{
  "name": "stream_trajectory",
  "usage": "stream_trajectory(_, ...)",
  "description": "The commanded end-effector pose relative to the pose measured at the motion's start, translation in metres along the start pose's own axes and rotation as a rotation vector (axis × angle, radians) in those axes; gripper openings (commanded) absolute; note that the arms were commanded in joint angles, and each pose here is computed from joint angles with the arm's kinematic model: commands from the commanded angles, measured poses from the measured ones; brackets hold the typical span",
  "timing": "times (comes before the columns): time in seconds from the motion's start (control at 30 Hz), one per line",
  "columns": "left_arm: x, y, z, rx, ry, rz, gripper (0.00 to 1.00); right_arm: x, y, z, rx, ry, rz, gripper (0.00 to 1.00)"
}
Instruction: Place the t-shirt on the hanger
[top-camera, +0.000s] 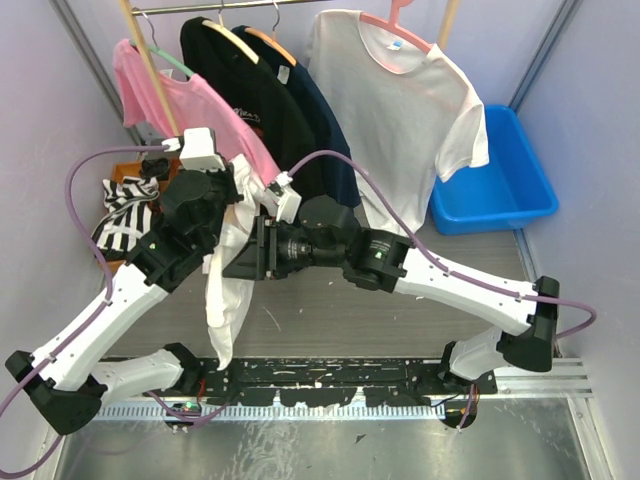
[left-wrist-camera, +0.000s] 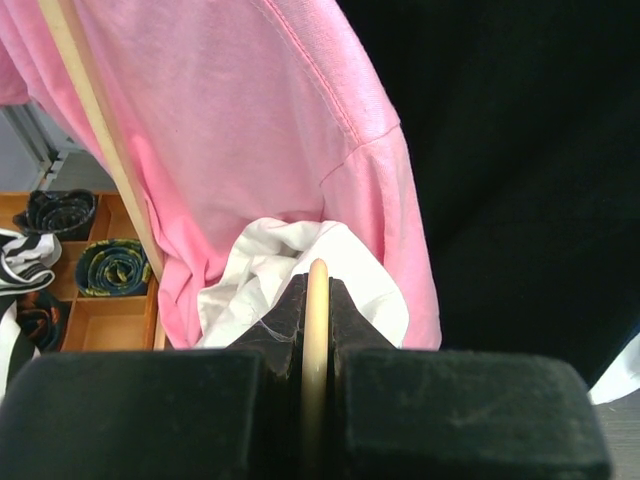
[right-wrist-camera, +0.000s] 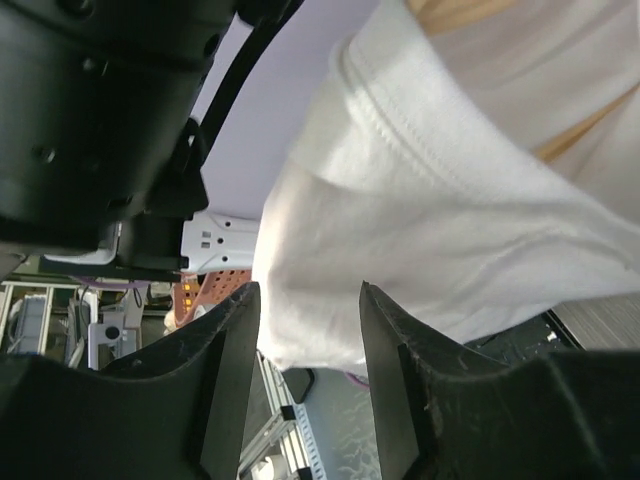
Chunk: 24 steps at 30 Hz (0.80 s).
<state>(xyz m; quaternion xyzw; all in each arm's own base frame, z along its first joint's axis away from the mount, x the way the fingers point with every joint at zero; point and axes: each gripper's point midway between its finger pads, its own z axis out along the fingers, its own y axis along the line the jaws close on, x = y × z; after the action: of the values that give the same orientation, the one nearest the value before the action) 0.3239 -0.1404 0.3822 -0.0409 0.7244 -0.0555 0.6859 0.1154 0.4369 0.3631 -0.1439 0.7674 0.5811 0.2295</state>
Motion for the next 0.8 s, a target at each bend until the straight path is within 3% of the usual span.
stream_trajectory(0.0, -0.031, -0.002, -0.011, 0.034, -0.058, -0.072, 0.00, -0.027, 0.045, 0.002, -0.121, -0.080, -0.024, 0.50)
stream_trajectory(0.63, -0.034, 0.002, -0.018, 0.026, -0.059, -0.127, 0.00, -0.022, 0.052, 0.037, -0.180, -0.074, 0.055, 0.50)
stream_trajectory(0.77, -0.034, 0.000, -0.019, 0.033, -0.043, -0.141, 0.00, -0.025, 0.052, 0.041, -0.173, -0.087, 0.060, 0.42)
